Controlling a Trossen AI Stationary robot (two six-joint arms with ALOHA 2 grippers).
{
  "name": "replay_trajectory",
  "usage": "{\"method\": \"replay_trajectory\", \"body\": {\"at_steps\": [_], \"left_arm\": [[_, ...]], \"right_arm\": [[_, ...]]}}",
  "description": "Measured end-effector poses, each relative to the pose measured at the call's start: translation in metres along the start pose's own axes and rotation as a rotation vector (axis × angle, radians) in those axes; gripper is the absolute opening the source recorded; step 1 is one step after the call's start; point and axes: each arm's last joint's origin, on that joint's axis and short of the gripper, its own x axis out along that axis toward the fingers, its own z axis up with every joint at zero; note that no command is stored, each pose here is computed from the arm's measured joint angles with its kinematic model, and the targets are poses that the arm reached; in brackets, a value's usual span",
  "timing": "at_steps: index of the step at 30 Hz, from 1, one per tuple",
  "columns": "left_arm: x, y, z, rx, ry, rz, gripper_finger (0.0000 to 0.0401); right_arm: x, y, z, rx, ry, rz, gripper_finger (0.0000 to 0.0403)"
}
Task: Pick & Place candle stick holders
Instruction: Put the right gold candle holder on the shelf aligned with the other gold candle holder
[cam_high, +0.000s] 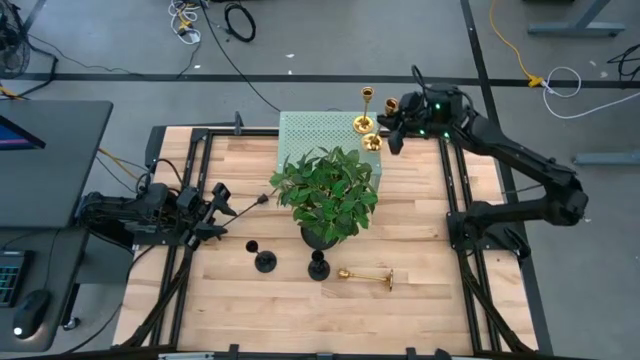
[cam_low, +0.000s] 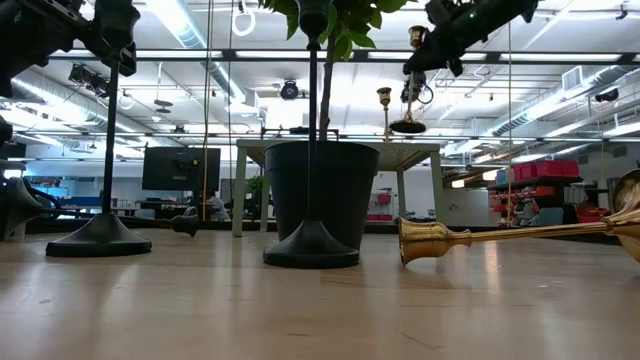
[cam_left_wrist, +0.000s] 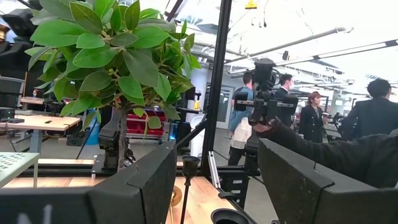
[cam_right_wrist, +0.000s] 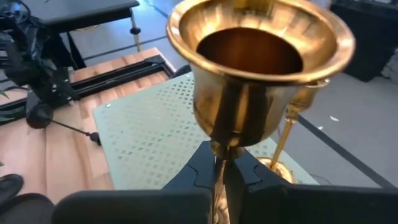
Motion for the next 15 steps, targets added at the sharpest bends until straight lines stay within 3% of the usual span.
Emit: {"method": "replay_trajectory", "body": {"at_steps": [15], "left_arm": [[0.000,0.000,0.000,0.001,0.000,0.000,0.0227]], "right_arm": [[0.040,-0.017,-0.006,0.002,0.083,-0.017,0.0007]]}}
